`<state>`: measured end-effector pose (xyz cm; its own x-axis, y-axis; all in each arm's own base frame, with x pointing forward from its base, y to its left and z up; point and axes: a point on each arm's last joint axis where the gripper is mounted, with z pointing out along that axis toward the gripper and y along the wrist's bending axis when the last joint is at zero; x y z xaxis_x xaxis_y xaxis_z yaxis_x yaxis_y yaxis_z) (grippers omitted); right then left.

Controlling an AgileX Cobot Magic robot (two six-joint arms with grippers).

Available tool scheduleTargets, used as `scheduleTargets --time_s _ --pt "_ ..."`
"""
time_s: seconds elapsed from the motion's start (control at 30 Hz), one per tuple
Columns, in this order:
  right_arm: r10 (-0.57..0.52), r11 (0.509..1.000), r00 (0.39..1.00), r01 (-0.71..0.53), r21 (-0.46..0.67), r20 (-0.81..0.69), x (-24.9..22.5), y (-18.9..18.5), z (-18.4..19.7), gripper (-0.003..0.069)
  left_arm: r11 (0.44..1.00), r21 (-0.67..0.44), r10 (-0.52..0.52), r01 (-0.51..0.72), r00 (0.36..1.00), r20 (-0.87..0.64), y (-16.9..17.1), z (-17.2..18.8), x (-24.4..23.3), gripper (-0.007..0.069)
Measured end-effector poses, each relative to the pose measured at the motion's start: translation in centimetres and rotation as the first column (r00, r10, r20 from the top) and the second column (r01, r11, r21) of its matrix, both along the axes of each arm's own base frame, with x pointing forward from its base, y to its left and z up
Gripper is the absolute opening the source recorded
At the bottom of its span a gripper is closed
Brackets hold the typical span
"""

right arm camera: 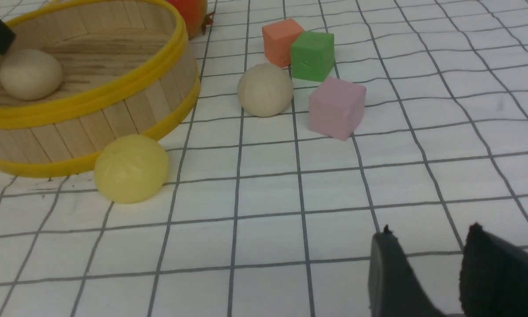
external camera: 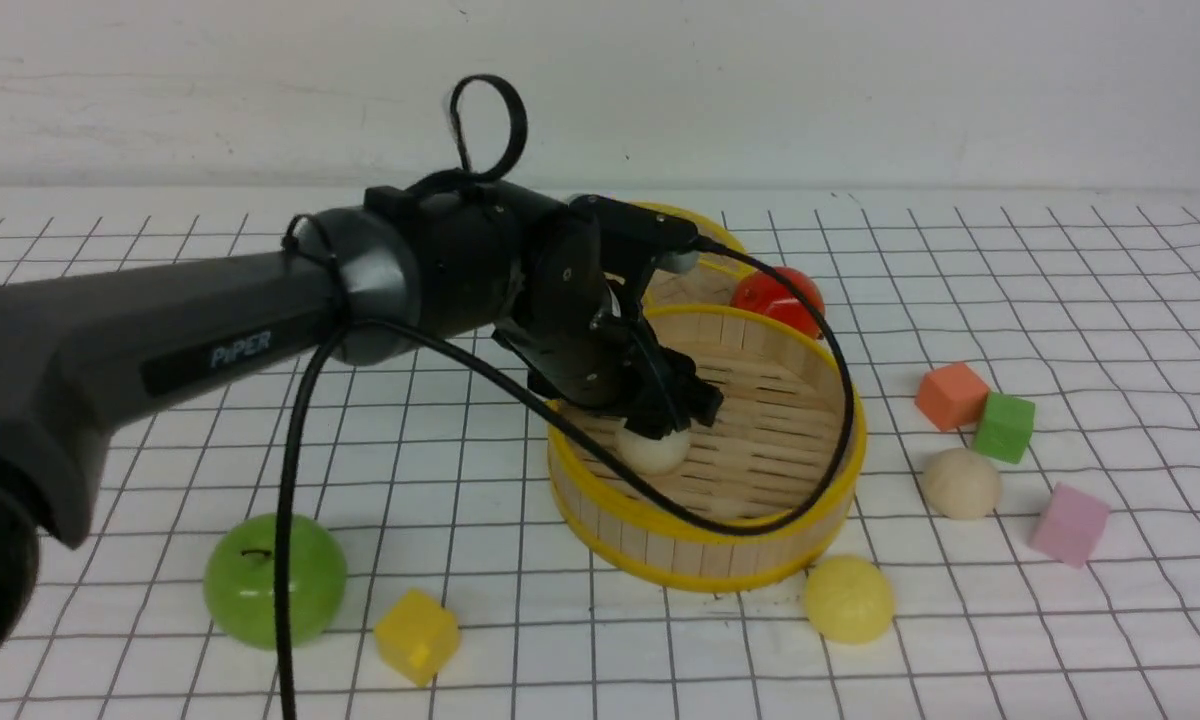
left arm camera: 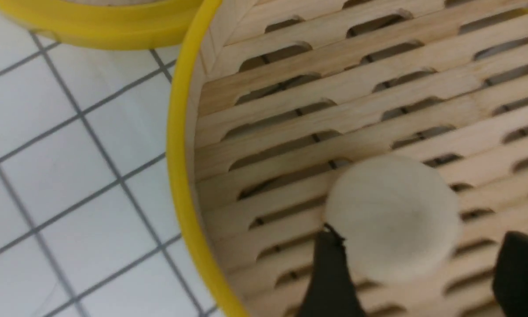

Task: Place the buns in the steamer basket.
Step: Use the left arm to put the steamed stuffed bun into the steamer, then use the right arm to grab a steamed stuffed bun

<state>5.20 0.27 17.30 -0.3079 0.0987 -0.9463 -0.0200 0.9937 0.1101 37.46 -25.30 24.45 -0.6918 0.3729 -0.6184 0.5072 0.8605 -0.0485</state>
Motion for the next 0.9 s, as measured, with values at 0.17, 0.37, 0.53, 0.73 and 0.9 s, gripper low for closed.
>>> scheduleTargets --time_s 0.17,0.37,0.53,0.73,0.9 --pt "0.000 1.000 1.000 0.000 0.000 0.000 0.0 0.0 0.0 0.0239 0.997 -0.072 0.029 -0.025 0.998 0.060 2.5 7.3 -3.7 0.0351" --pt "0.000 1.000 1.000 0.000 0.000 0.000 0.0 0.0 0.0 0.0239 0.967 -0.255 0.068 -0.005 0.968 0.240 7.8 13.5 -12.0 -0.0013" --pt "0.000 1.000 1.000 0.000 -0.001 0.002 0.0 0.0 0.0 0.0239 0.929 -0.370 0.114 0.031 0.925 0.362 12.8 12.8 -19.4 -0.0013" --pt "-0.046 0.972 0.991 0.015 0.234 0.128 0.3 0.2 1.1 0.0241 0.858 -0.509 0.196 0.072 0.869 0.453 17.6 8.4 -26.3 -0.0013" --pt "-0.179 0.750 0.951 -0.034 0.660 0.252 0.5 0.1 3.1 0.0241 0.834 -0.546 0.225 0.079 0.854 0.468 19.5 4.1 -29.1 -0.0013"
